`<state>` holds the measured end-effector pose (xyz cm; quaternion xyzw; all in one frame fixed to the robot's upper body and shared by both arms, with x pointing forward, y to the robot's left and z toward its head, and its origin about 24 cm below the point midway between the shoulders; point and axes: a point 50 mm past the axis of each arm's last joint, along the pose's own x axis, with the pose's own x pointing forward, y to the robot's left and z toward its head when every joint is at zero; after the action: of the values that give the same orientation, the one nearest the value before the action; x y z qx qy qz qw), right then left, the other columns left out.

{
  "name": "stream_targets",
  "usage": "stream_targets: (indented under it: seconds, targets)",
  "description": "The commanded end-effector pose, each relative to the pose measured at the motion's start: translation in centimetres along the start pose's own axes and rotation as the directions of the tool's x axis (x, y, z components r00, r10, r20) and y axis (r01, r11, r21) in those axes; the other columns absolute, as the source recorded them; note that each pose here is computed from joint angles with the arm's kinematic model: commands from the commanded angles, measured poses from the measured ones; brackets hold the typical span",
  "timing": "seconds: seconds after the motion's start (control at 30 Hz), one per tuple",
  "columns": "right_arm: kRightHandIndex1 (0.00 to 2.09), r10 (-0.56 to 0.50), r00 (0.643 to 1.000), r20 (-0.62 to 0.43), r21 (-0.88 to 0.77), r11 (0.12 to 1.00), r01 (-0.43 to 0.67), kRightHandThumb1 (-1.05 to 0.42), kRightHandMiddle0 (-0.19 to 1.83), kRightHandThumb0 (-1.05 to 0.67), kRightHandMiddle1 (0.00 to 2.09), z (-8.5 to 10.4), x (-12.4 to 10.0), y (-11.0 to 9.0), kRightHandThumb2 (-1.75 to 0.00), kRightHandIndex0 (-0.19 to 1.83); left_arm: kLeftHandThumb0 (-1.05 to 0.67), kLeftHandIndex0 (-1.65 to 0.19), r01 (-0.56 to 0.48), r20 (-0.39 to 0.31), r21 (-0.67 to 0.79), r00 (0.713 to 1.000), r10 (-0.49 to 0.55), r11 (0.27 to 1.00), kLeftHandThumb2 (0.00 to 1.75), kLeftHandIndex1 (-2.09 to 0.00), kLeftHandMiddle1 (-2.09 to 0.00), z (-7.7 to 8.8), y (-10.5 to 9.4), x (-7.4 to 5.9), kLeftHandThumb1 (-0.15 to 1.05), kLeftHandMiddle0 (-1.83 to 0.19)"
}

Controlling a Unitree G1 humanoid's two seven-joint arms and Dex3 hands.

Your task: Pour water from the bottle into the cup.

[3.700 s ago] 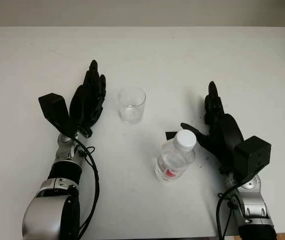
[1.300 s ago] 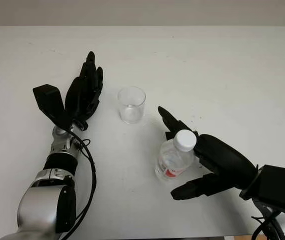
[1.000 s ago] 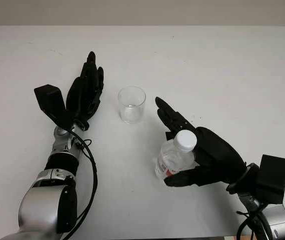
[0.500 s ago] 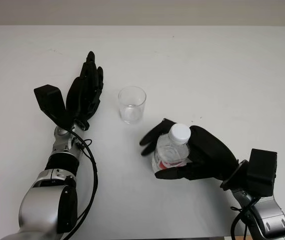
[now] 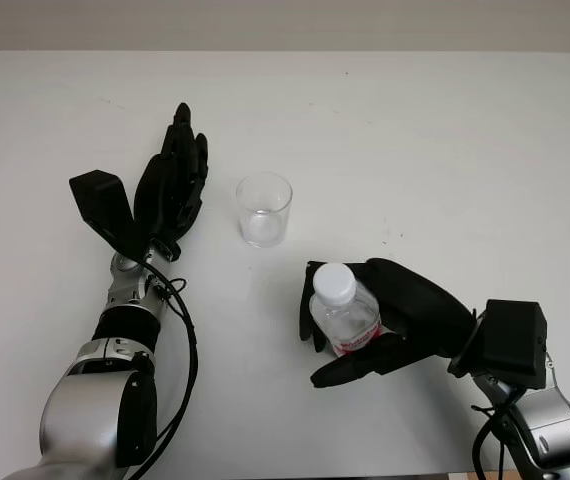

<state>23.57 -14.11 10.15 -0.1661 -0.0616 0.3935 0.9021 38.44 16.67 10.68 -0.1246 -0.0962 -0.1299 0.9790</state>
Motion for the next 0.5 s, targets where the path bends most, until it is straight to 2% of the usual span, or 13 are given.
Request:
stream_targets:
  seconds: [0.0, 0.23, 0.37, 0.47]
  targets:
    - [2.09, -0.061, 0.998, 0.027, -0.001, 0.998, 0.061, -1.04, 1.05, -0.55, 2.09, 0.2, -0.2, 0.2, -0.13, 1.25, -0.85, 0.19, 0.003, 0.027, -0.003, 1.000, -0.003, 1.000, 0.62, 0.00, 0.00, 0.7, -0.1, 0.4, 1.05, 0.19]
    - [2.09, -0.237, 0.970, 0.062, -0.040, 0.970, 0.240, -1.05, 1.03, -0.46, 2.09, 0.7, -0.2, -0.5, -0.31, 1.31, -0.86, 0.19, 0.003, 0.029, 0.011, 1.000, -0.004, 1.000, 0.62, 0.00, 0.00, 0.7, -0.1, 0.3, 1.05, 0.19]
    - [2.09, -0.386, 0.910, 0.151, -0.062, 0.915, 0.399, -1.05, 0.94, -0.39, 2.09, 1.3, 0.0, -2.2, -0.39, 1.32, -0.86, 0.19, 0.004, 0.025, 0.004, 1.000, -0.004, 1.000, 0.61, 0.00, 0.00, 0.7, -0.1, 0.4, 1.05, 0.19]
    - [2.09, -0.463, 0.868, 0.178, -0.086, 0.872, 0.482, -1.05, 0.97, -0.38, 2.09, 1.8, 0.2, -3.6, -0.39, 1.36, -0.86, 0.19, 0.006, 0.025, -0.003, 1.000, -0.006, 1.000, 0.61, 0.00, 0.00, 0.6, -0.2, 0.4, 1.05, 0.19]
